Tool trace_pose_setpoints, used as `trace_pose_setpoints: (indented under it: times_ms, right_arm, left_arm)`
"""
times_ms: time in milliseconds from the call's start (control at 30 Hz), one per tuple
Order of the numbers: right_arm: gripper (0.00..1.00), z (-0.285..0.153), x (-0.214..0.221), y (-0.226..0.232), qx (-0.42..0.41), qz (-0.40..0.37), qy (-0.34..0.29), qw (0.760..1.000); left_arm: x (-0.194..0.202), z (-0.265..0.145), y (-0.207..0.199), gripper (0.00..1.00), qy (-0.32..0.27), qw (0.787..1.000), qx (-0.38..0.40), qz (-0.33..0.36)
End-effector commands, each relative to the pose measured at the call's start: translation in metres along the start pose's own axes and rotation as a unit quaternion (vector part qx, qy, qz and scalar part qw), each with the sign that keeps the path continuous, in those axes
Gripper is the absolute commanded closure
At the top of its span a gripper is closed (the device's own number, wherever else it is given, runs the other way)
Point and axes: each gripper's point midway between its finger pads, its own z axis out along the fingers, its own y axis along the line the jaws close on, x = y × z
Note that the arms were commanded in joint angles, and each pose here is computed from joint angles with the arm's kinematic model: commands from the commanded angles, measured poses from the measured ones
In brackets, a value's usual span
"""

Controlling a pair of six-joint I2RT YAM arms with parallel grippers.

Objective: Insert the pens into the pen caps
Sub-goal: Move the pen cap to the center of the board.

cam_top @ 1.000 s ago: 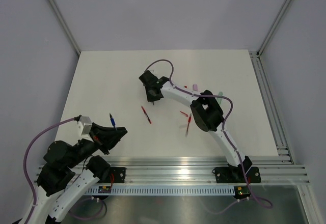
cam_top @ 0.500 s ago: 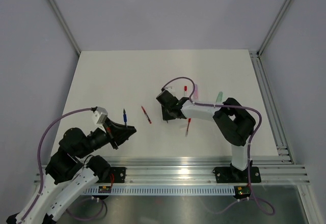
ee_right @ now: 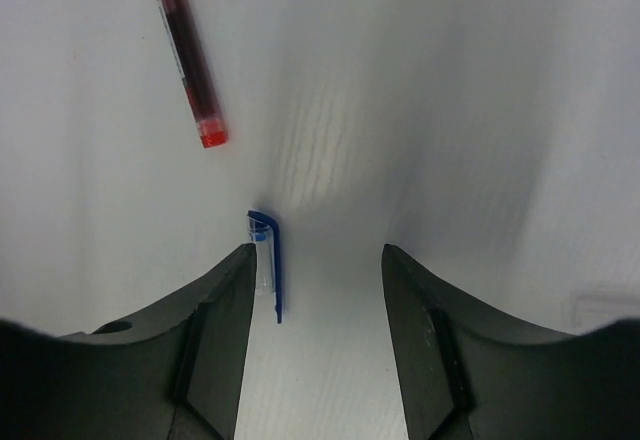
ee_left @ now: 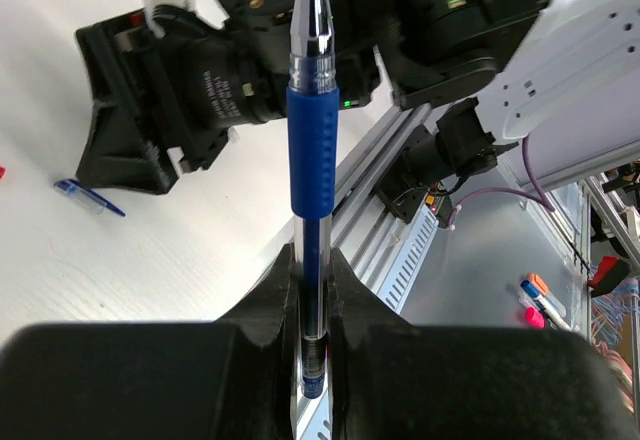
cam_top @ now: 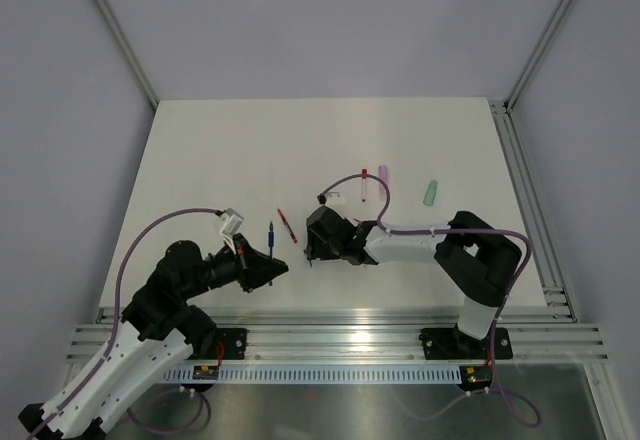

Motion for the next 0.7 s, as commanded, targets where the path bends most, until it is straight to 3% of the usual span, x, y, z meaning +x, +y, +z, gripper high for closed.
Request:
trace_pose_setpoints:
  times_ms: [0, 200, 333, 433, 567, 667]
  right_arm:
    - [0.4, -0.013, 0.004, -0.023, 0.037, -0.014, 0.002, 0.999]
    - [0.4, -0.057, -0.029, -0.007, -0.026, -0.017, -0.059, 0.998]
    - [0.45, -0.103, -0.042, 0.011, -0.1, -0.036, -0.1, 0.989]
    - [0.45, -0.153, -0.058, 0.042, -0.202, -0.052, -0.152, 0.966]
    - [0.38, -0.229, -0.071, 0.094, -0.369, -0.062, -0.213, 0.903]
    - [0.34, -0.247, -0.078, 0.114, -0.397, -0.071, -0.229, 0.886]
  left_arm:
    - [-0.009, 0.004, -0.009, 1.0, -0.008, 1.0, 0.02, 0.004]
    - [-0.014, 0.005, -0.006, 1.0, 0.002, 1.0, 0.0, 0.02]
    - [-0.008, 0.006, -0.014, 1.0, 0.01, 0.999, 0.033, 0.015]
    - [-0.008, 0.005, -0.023, 1.0, 0.006, 0.998, 0.059, 0.016]
    - [-0.002, 0.006, -0.035, 1.0, 0.021, 0.994, 0.103, 0.015]
    - [0.001, 0.006, -0.038, 1.0, 0.028, 0.993, 0.114, 0.011]
